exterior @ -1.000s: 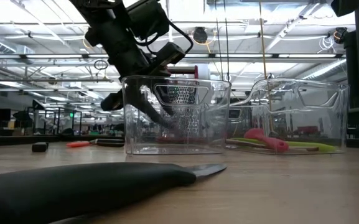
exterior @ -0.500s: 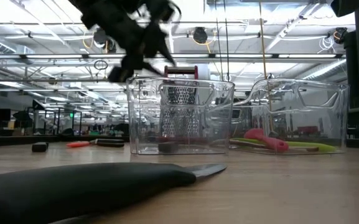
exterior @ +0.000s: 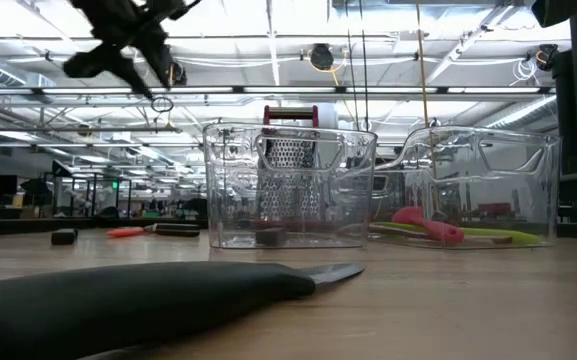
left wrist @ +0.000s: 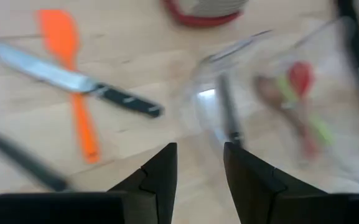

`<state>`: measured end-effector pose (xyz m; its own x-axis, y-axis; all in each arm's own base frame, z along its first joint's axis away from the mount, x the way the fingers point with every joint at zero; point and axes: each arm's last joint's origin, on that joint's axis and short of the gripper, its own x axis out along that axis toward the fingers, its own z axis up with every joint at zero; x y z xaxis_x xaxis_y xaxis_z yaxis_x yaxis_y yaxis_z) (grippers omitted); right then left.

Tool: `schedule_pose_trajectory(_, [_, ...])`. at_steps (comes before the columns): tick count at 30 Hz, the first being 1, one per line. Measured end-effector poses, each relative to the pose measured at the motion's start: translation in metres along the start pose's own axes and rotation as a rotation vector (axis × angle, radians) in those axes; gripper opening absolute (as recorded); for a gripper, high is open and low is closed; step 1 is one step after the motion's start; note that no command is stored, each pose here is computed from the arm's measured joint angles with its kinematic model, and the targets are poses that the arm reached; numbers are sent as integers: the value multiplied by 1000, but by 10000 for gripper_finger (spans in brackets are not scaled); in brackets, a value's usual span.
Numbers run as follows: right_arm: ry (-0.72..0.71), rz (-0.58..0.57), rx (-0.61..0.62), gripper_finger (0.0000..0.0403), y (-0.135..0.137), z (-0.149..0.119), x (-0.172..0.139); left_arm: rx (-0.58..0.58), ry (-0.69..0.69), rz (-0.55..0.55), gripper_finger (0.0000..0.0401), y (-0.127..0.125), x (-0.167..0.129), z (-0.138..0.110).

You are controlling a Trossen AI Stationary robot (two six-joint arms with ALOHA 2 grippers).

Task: Pick & Place Kitchen Items
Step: Put the black knife into the middle transparent bin

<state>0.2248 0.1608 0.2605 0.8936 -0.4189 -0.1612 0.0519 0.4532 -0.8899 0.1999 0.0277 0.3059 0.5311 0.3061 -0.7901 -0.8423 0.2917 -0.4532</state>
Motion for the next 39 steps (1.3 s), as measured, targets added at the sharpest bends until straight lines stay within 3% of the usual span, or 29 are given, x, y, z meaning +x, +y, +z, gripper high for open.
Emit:
schedule_pose_trajectory(6, [0, 0, 0, 0, 0, 0, 0, 179, 31, 101, 134, 7, 8, 2])
schedule_pose_trajectory(15, [1, 1, -4, 0, 0, 0, 0, 894, 145, 224, 134, 1, 46, 1])
schedule_pose_trajectory(19, [1, 1, -4, 0, 0, 0, 0, 1128, 256, 274, 134, 0, 70, -4])
schedule_pose_trajectory(22, [1, 1, -3, 0, 0, 0, 0, 1239, 349, 311, 134, 2, 84, -8])
schedule_pose_trajectory(28, [1, 1, -8, 0, 0, 0, 0, 1238, 500, 276, 134, 11, 98, -2])
schedule_pose_trajectory(34, [1, 1, -3, 0, 0, 0, 0, 1229, 490, 223, 134, 19, 104, 17])
schedule_pose_trajectory(39, [2, 1, -3, 0, 0, 0, 0, 1150, 459, 119, 134, 26, 109, 38])
